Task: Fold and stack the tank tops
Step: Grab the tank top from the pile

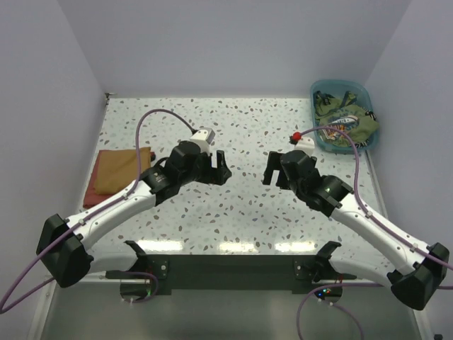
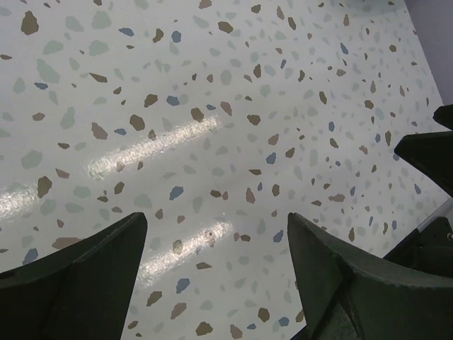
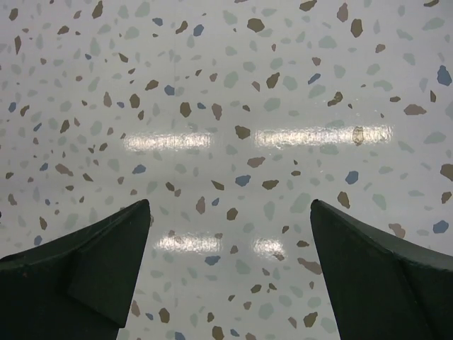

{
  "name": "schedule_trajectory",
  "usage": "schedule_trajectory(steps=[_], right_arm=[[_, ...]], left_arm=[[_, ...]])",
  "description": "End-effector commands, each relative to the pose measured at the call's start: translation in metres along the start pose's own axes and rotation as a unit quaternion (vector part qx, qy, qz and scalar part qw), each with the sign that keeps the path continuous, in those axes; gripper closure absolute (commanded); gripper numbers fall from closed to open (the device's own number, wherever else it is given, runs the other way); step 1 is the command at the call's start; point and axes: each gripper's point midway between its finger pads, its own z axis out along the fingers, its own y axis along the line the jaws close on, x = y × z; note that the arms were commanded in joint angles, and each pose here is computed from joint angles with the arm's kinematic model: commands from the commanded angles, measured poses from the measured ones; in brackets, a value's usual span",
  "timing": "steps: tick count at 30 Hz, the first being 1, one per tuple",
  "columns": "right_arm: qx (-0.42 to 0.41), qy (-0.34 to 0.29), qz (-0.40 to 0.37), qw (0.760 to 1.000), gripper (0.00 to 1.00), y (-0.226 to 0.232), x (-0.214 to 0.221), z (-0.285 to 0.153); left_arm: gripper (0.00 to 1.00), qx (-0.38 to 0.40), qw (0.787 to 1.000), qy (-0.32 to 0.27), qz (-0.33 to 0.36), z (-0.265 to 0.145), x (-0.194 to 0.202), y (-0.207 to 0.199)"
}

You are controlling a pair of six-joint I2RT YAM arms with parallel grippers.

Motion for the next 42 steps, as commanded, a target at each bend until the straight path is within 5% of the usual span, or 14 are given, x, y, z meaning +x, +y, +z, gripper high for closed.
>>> schedule_trajectory(steps=[1, 9, 15, 19, 28, 35, 39, 42], right_arm=[[0.0, -0.032, 0.007, 0.999, 0.01, -0.003, -0.015, -0.008], [0.028, 0.009, -0.055, 0.998, 0.01, 0.004, -0.055, 0.024], [0.218, 0.02, 0.039, 0.975, 0.01, -0.137, -0.149, 0.107], [0.256, 0.023, 0.103, 0.961, 0.01, -0.186, -0.174, 0.145], [0.36, 0.014, 0.16, 0.919, 0.01, -0.284, -0.165, 0.19], [0.374, 0.039, 0.184, 0.908, 0.03, -0.306, -0.137, 0.219], [0.366, 0.053, 0.192, 0.909, 0.18, -0.306, -0.128, 0.237], [0.355, 0.046, 0.204, 0.911, 0.45, -0.301, -0.132, 0.235]], left_arm=[[0.14, 0.023, 0.999, -0.03, 0.019, -0.012, -0.028, -0.016], [0.13, 0.032, 0.998, -0.042, 0.025, -0.024, -0.037, -0.022], [0.13, 0.049, 0.998, -0.045, 0.018, -0.031, -0.041, -0.03], [0.13, 0.051, 0.997, -0.053, 0.018, -0.038, -0.045, -0.031], [0.12, 0.047, 0.997, -0.062, 0.029, -0.045, -0.053, -0.031], [0.11, 0.046, 0.997, -0.06, 0.035, -0.039, -0.051, -0.03], [0.11, 0.044, 0.997, -0.055, 0.036, -0.034, -0.047, -0.028], [0.11, 0.043, 0.997, -0.054, 0.036, -0.032, -0.046, -0.027]])
